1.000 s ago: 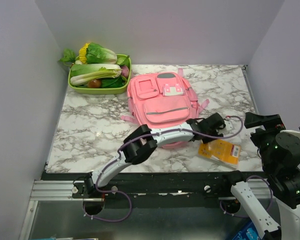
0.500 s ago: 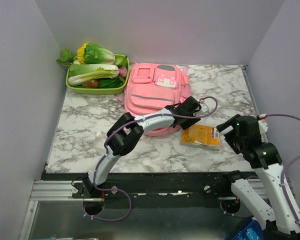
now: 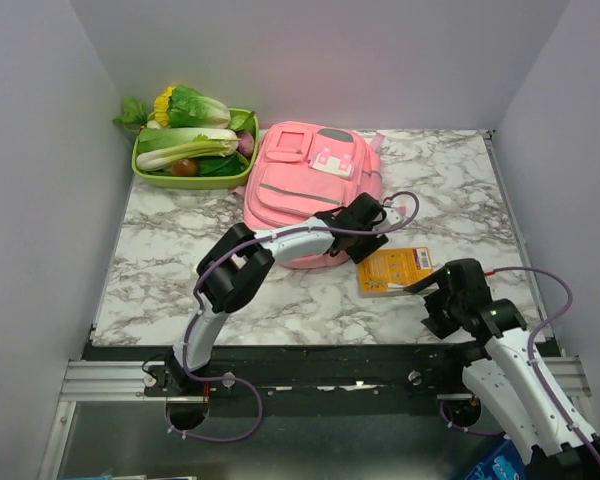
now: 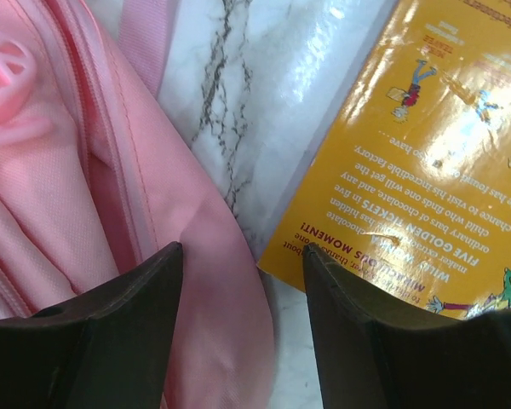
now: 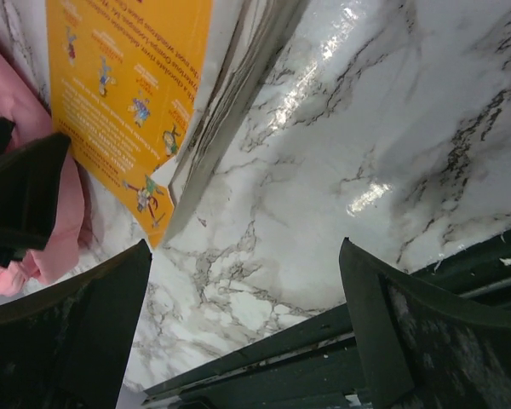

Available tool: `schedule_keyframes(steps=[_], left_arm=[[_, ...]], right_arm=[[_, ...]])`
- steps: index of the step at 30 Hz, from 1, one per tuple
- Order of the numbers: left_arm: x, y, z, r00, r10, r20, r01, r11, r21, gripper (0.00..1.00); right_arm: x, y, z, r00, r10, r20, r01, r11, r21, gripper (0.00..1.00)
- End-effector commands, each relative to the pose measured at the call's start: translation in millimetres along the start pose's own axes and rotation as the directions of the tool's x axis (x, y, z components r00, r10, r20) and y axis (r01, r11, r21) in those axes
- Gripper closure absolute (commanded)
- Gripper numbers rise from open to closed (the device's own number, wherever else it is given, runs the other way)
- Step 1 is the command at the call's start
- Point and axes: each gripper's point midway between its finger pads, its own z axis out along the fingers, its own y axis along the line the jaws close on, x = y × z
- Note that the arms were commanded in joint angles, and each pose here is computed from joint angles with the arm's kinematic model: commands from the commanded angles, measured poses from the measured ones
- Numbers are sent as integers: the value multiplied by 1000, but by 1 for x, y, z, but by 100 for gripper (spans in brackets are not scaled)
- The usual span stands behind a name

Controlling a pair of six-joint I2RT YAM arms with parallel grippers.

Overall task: Pack the student bag
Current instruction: Pick up the book from the center of the board.

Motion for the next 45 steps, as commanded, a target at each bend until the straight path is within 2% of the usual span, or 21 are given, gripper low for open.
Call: schedule_keyframes(steps=[1, 5, 9, 18, 21, 23, 26, 29, 31, 36, 40, 45], left_arm=[[96, -30, -11, 959, -24, -283, 62, 990, 129, 35], [105, -53, -25, 955, -51, -294, 120, 967, 224, 35], [104, -77, -41, 957, -56, -286, 154, 931, 330, 36], [66, -106, -71, 983, -43, -177, 128, 857, 500, 34], [51, -97, -69, 989, -49, -138, 110, 872, 477, 34], [37, -78, -59, 990, -76, -117, 118, 909, 401, 31], [20, -55, -47, 987, -130, -97, 156, 924, 350, 27], [6, -53, -48, 984, -158, -82, 177, 909, 376, 27], [-1, -58, -55, 985, -159, -61, 170, 899, 404, 27], [9, -66, -47, 985, -153, -80, 172, 889, 423, 26], [24, -64, -29, 983, -146, -113, 180, 899, 399, 26], [25, -67, -12, 985, -146, -96, 172, 893, 416, 26]], right_arm=[[-2, 18, 24, 996, 85, 4, -84, 994, -63, 0], [-11, 22, 40, 995, 90, 39, -89, 996, -33, 0], [-8, 24, 55, 997, 72, 19, -72, 997, -4, 0], [-7, 15, 76, 999, 39, 22, -39, 999, 24, 0], [-3, 11, 83, 1000, 14, 1, -14, 999, 38, 0], [1, 7, 89, 1000, -8, -22, 9, 998, 64, 0], [6, 6, 92, 998, -39, -56, 43, 996, 74, 0], [7, 6, 93, 996, -54, -64, 59, 995, 82, 2], [7, 5, 91, 996, -60, -65, 66, 994, 86, 6], [3, -1, 86, 998, -57, -37, 61, 993, 103, 12], [2, 0, 85, 998, -54, -26, 56, 995, 84, 14], [5, -1, 87, 998, -45, -35, 47, 996, 76, 14]])
